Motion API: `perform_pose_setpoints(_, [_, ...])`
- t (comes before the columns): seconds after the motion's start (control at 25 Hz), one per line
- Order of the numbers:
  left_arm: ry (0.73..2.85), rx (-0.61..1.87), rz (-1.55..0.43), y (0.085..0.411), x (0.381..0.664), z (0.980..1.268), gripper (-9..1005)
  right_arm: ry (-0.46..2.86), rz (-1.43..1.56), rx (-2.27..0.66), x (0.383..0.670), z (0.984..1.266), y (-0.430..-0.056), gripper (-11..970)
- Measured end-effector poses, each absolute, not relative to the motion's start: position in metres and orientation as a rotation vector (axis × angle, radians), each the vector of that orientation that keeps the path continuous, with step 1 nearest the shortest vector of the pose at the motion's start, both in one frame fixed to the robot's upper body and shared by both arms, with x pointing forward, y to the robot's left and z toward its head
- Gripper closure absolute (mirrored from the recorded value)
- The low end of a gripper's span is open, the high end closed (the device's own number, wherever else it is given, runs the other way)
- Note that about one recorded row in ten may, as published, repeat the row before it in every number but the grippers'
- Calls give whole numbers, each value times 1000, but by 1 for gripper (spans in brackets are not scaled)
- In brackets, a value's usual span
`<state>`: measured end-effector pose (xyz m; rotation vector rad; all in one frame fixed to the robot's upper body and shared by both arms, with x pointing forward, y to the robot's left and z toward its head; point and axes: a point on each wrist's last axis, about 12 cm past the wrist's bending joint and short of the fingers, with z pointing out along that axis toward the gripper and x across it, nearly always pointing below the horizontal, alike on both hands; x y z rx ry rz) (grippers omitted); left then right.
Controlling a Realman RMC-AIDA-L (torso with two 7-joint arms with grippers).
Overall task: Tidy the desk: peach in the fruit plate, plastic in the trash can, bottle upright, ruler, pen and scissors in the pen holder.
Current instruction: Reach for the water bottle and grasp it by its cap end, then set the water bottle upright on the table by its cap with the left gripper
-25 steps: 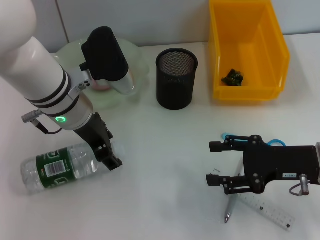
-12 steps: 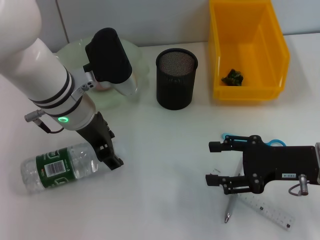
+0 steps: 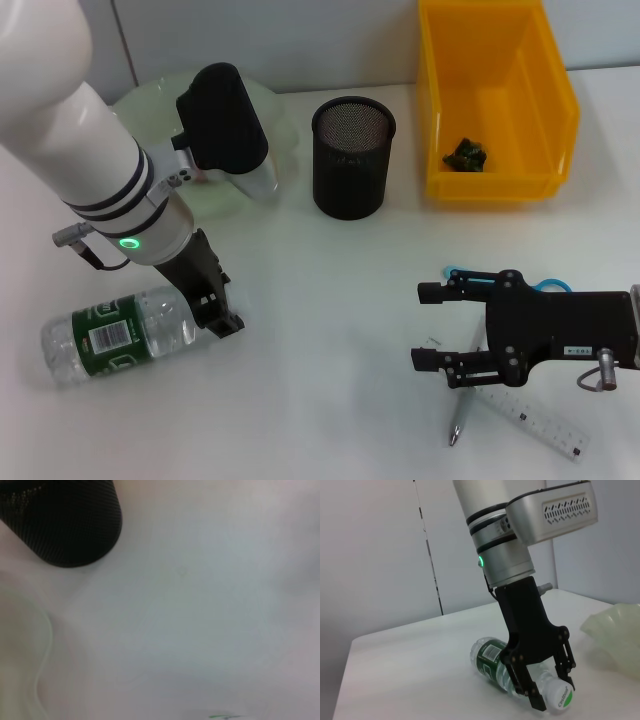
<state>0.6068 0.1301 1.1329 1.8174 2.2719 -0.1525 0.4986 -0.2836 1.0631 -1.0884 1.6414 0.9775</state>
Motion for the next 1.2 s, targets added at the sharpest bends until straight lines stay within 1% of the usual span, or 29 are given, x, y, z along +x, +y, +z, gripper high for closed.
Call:
perform_pose_setpoints(0.24, [2271, 1821, -149, 130, 607, 1133, 458, 1642, 978, -1088, 499, 1063, -284, 173])
perform_pose_setpoints(0.4, [2269, 1829, -144, 129, 606, 1132, 454, 1642, 979, -1086, 499, 1063, -284, 173])
perform_pose_setpoints(0.6, [2275, 1836, -140, 128, 607, 1132, 513, 1638, 979, -1077, 499, 1064, -284, 172])
perform_pose_setpoints(0.88, [2271, 1824, -152, 127, 607, 1136, 539, 1636, 979, -1074, 499, 1064, -285, 172])
perform_pose_setpoints(1.2, [2278, 1735, -228, 136, 614, 1156, 543, 1637, 983, -1074, 499, 1064, -284, 172])
